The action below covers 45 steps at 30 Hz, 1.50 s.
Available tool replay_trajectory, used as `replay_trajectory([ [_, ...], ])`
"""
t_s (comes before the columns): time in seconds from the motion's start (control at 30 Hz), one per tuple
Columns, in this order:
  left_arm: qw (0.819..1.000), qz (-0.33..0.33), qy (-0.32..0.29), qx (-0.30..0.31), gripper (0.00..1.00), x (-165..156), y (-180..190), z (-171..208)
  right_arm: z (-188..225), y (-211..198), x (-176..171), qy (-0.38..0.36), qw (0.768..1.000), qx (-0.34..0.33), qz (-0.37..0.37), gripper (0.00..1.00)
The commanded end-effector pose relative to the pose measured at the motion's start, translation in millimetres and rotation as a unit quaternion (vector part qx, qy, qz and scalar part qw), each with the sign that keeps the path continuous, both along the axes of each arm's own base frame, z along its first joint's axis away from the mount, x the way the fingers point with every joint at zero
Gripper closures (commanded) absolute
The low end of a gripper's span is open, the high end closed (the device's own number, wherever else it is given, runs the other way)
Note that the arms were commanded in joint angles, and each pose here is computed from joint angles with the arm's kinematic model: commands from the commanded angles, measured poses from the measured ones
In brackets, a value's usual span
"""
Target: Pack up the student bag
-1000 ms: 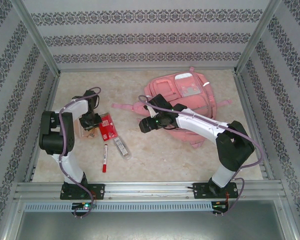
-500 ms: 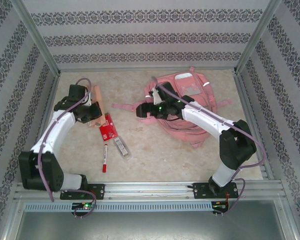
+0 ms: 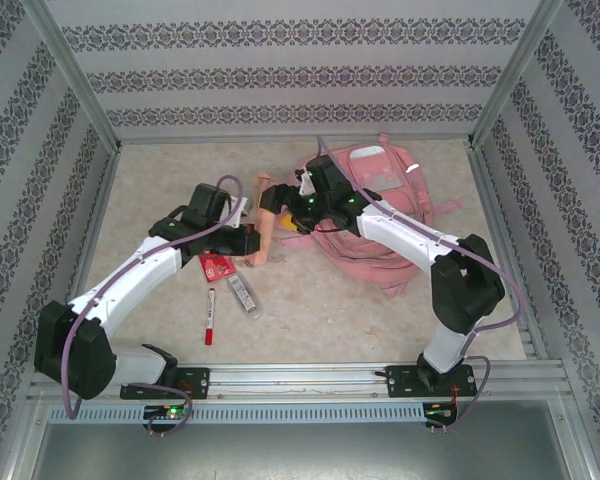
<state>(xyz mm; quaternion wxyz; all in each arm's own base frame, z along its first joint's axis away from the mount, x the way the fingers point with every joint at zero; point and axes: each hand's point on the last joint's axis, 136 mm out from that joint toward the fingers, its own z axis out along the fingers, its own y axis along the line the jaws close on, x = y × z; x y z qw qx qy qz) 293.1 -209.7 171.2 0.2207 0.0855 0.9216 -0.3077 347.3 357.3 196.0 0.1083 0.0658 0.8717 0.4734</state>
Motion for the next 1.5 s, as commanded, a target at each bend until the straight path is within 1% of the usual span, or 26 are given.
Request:
replay_trajectory([
  [0.0,0.999,-0.015,-0.029,-0.029,1.0,7,-30,18,-10,4,5,0.002,1.0,-0.013,-0.014,0.31],
  [0.03,0.999,-0.018,-0.031,-0.032,1.0,7,-36,18,-12,4,4,0.002,1.0,-0.014,-0.013,0.39],
  [0.07,0.999,-0.021,-0.033,-0.034,1.0,6,-41,18,-14,4,3,0.004,1.0,-0.016,-0.011,0.5],
  [0.1,0.999,-0.023,-0.035,-0.034,1.0,6,-45,17,-17,3,1,0.005,1.0,-0.017,-0.012,0.65],
  [0.17,0.999,-0.021,-0.035,-0.034,1.0,7,-49,15,-18,-2,0,0.001,1.0,-0.024,-0.017,0.79],
  [0.2,0.999,-0.013,-0.031,-0.035,0.92,8,-49,14,-17,-5,-1,-0.003,0.999,-0.026,-0.022,0.86],
  [0.27,0.999,-0.017,-0.032,-0.039,0.68,8,-51,16,-11,-13,0,-0.017,0.999,-0.029,-0.025,0.97],
  [0.3,0.998,-0.025,-0.035,-0.042,0.65,7,-52,18,-6,-18,0,-0.023,0.999,-0.029,-0.028,1.0],
  [0.4,0.997,-0.043,-0.051,-0.044,0.54,4,-54,27,4,-36,2,-0.034,0.998,-0.024,-0.037,1.0],
  [0.5,0.993,-0.066,-0.087,-0.041,0.47,1,-52,40,17,-60,4,-0.049,0.998,-0.014,-0.044,1.0],
  [0.67,0.98,-0.112,-0.158,-0.045,0.46,-2,-56,60,37,-110,9,-0.073,0.995,0.004,-0.063,1.0],
  [0.77,0.968,-0.138,-0.204,-0.045,0.46,4,-64,74,40,-160,15,-0.081,0.991,-0.011,-0.108,1.0],
  [0.87,0.954,-0.165,-0.249,-0.026,0.46,13,-76,79,39,-218,16,-0.081,0.981,-0.029,-0.173,1.0],
  [0.97,0.926,-0.233,-0.296,0.018,0.45,15,-98,70,34,-278,10,-0.076,0.964,-0.046,-0.252,1.0],
  [1.03,0.906,-0.273,-0.318,0.061,0.44,20,-116,55,27,-317,1,-0.063,0.945,-0.06,-0.315,1.0],
  [1.07,0.901,-0.278,-0.325,0.074,0.43,26,-123,49,24,-333,-4,-0.054,0.936,-0.062,-0.342,1.0],
  [1.13,0.896,-0.285,-0.328,0.088,0.42,39,-140,34,17,-363,-17,-0.031,0.914,-0.061,-0.4,1.0],
  [1.23,0.896,-0.279,-0.33,0.106,0.41,64,-164,18,9,-393,-35,-0.014,0.885,-0.051,-0.462,1.0],
  [1.3,0.892,-0.287,-0.329,0.112,0.4,77,-180,5,5,-405,-46,-0.014,0.872,-0.048,-0.488,1.0],
  [1.37,0.883,-0.322,-0.325,0.106,0.38,81,-195,-10,2,-413,-55,-0.02,0.863,-0.051,-0.503,1.0],
  [1.47,0.867,-0.367,-0.326,0.087,0.37,81,-216,-32,-1,-418,-64,-0.034,0.858,-0.066,-0.508,1.0],
])
